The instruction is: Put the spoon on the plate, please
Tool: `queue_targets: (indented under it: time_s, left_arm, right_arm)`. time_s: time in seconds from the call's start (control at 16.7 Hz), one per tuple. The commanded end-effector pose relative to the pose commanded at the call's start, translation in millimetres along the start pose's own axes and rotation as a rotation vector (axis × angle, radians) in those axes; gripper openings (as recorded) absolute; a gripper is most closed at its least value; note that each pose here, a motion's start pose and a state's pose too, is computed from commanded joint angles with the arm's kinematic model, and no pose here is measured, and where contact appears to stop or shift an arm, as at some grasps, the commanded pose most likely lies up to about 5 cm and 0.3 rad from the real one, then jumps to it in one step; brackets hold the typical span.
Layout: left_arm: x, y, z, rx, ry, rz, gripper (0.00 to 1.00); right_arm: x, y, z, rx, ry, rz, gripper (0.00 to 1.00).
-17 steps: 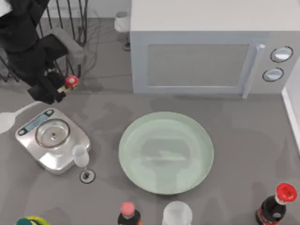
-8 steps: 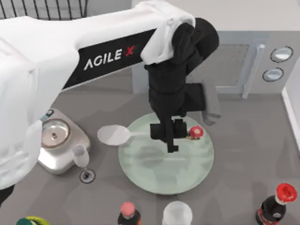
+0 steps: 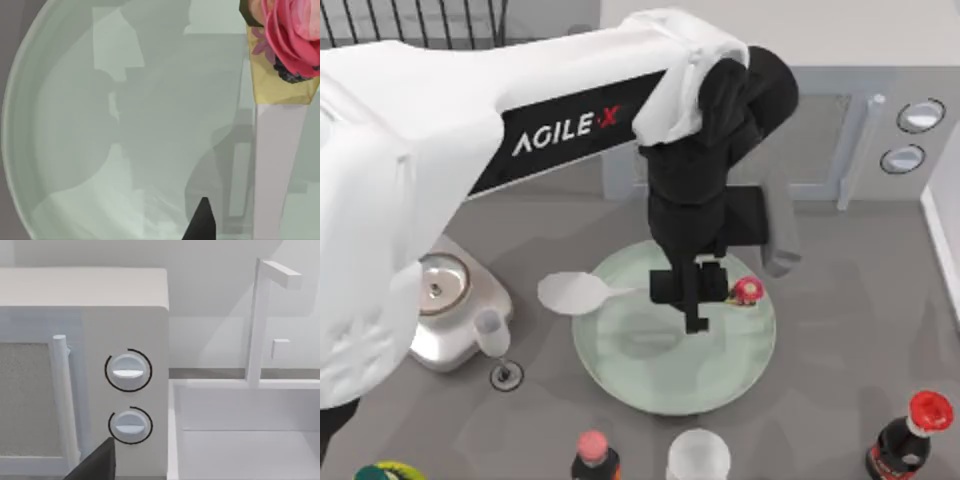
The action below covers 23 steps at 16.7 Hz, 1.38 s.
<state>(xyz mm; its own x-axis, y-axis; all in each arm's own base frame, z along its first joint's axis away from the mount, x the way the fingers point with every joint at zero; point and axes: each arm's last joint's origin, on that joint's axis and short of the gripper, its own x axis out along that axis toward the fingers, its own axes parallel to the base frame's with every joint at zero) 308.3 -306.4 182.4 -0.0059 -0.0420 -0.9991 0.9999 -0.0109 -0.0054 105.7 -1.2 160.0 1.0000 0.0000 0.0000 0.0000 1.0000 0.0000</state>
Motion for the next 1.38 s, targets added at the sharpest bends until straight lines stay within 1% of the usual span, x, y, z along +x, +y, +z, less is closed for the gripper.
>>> queue_targets:
  time_s: [0.48,0.72,0.9,1.08,1.38]
  left_arm:
    - [-4.1,-18.4,23.2,0.12,-0.104,0.035,0.0]
    - [-5.6,-21.8,28.3,0.145,-0.14,0.058,0.0]
    - [-4.7,-19.5,26.5,0.134,-0.145,0.07,0.0]
    - [-0.5,-13.2,20.0,0.097,-0.126,0.075,0.0]
    - [19.5,-1.0,5.4,0.022,-0.053,0.05,0.0]
  right_arm:
    - [0.0,0.0,0.0,0.0,0.0,0.0,1.0]
    - [0.0,0.0,0.0,0.0,0.0,0.0,1.0]
    - [0.0,0.0,0.0,0.0,0.0,0.0,1.0]
    - [0.0,0.0,0.0,0.0,0.0,0.0,1.0]
    - [0.0,0.0,0.0,0.0,0.0,0.0,1.0]
